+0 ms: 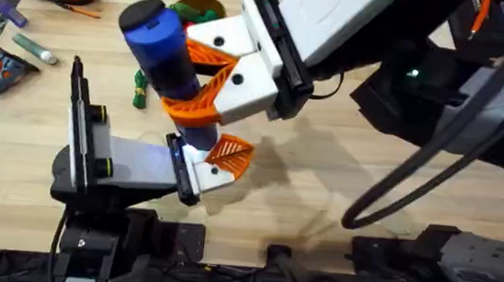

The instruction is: Pick up the gripper from the table and insert it into the empty holder that is missing its gripper. Then pick up a screw, insert it into the mounting hole, and use the screwdriver to tighten it. Finally, clean up the table by picking up the vegetable and placing it into the bucket.

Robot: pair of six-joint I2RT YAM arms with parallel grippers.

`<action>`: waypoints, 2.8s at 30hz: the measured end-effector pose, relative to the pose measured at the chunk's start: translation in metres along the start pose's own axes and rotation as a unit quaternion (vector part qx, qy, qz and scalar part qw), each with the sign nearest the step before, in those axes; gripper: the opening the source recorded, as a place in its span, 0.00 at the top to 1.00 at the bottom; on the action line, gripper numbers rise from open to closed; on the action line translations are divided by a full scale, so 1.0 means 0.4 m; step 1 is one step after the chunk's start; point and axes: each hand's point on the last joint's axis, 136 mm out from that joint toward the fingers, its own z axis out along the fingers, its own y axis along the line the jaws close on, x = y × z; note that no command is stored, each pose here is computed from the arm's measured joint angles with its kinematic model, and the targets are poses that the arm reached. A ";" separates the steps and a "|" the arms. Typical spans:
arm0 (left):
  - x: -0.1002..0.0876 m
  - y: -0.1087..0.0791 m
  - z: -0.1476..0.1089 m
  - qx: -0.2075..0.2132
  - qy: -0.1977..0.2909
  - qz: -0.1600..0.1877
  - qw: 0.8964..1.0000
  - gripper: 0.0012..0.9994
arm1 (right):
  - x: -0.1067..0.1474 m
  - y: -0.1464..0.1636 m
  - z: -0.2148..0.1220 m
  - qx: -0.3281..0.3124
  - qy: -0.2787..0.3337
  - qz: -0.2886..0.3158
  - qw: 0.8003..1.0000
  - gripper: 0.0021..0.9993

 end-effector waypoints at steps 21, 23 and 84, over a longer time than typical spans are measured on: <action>0.000 0.000 0.000 0.000 0.000 -0.002 1.000 0.99 | 0.015 -0.001 0.001 -0.001 0.008 0.007 1.000 0.98; 0.000 0.000 0.000 0.000 0.000 -0.002 1.000 0.99 | 0.004 0.000 0.001 -0.003 0.001 -0.002 1.000 0.98; -0.001 0.002 0.000 -0.002 0.000 -0.001 1.000 0.99 | 0.385 -0.174 -0.686 0.259 0.699 0.016 0.667 0.98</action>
